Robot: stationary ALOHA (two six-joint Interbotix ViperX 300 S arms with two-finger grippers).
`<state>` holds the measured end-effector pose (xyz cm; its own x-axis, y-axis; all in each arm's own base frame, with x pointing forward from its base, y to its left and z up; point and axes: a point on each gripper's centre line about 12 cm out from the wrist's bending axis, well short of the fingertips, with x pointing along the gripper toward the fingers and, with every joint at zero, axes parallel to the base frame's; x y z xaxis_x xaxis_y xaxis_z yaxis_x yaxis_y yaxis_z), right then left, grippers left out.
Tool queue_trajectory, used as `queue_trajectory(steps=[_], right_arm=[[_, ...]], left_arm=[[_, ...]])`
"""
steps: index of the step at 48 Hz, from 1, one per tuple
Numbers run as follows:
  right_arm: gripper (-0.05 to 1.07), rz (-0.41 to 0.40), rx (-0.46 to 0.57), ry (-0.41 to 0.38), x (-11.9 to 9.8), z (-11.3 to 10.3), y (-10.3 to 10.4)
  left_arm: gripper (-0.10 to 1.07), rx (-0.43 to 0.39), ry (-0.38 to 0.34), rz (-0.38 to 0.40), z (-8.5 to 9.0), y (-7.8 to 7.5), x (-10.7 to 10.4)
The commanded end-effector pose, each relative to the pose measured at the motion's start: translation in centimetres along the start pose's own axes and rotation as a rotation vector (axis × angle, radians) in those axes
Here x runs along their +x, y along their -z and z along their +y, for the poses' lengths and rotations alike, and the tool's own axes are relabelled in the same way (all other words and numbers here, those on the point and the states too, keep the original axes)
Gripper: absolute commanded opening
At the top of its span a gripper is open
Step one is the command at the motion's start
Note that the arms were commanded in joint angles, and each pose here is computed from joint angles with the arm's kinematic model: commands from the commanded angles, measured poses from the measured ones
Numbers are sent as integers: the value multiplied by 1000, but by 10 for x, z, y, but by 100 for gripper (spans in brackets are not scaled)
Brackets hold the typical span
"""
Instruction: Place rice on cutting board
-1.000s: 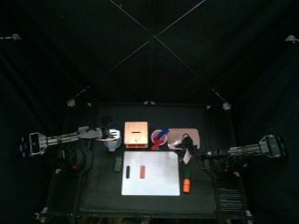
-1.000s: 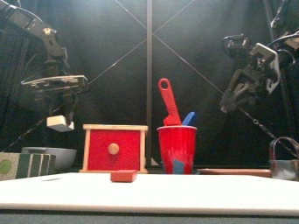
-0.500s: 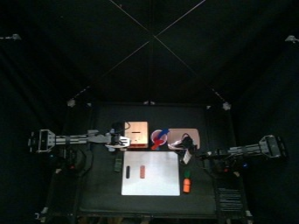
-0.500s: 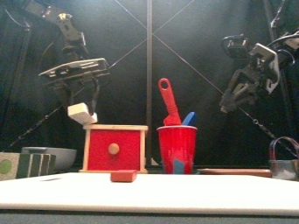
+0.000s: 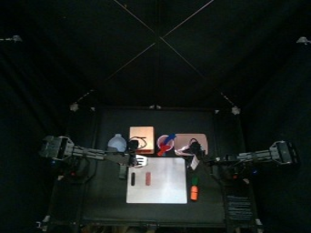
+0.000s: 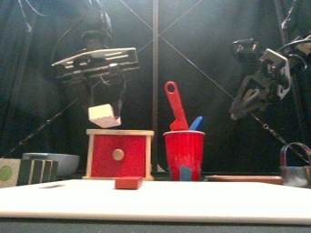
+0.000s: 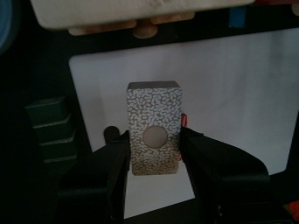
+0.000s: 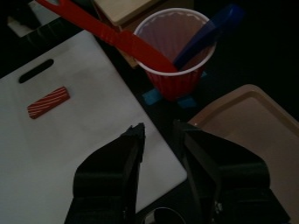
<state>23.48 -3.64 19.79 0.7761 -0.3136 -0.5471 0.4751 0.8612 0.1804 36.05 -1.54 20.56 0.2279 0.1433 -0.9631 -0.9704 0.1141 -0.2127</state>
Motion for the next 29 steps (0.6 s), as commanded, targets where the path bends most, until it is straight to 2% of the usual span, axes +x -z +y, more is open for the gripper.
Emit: queue_trajectory(steps=[1,9,21,29], right_arm=[[72,-11,2,7,0,-2,-4],[72,-3,3,25,1,-7,0],[72,8,9,44,2,-13,4],[72,8,12,47,2,-14,4]], left_arm=[[65,5,16,-14,-15,11,-11],[65,-1,-17,-19,-31,33,-8],[65,24,9,-26,-68,59,1],[65,45,27,-44,-93,64,12]])
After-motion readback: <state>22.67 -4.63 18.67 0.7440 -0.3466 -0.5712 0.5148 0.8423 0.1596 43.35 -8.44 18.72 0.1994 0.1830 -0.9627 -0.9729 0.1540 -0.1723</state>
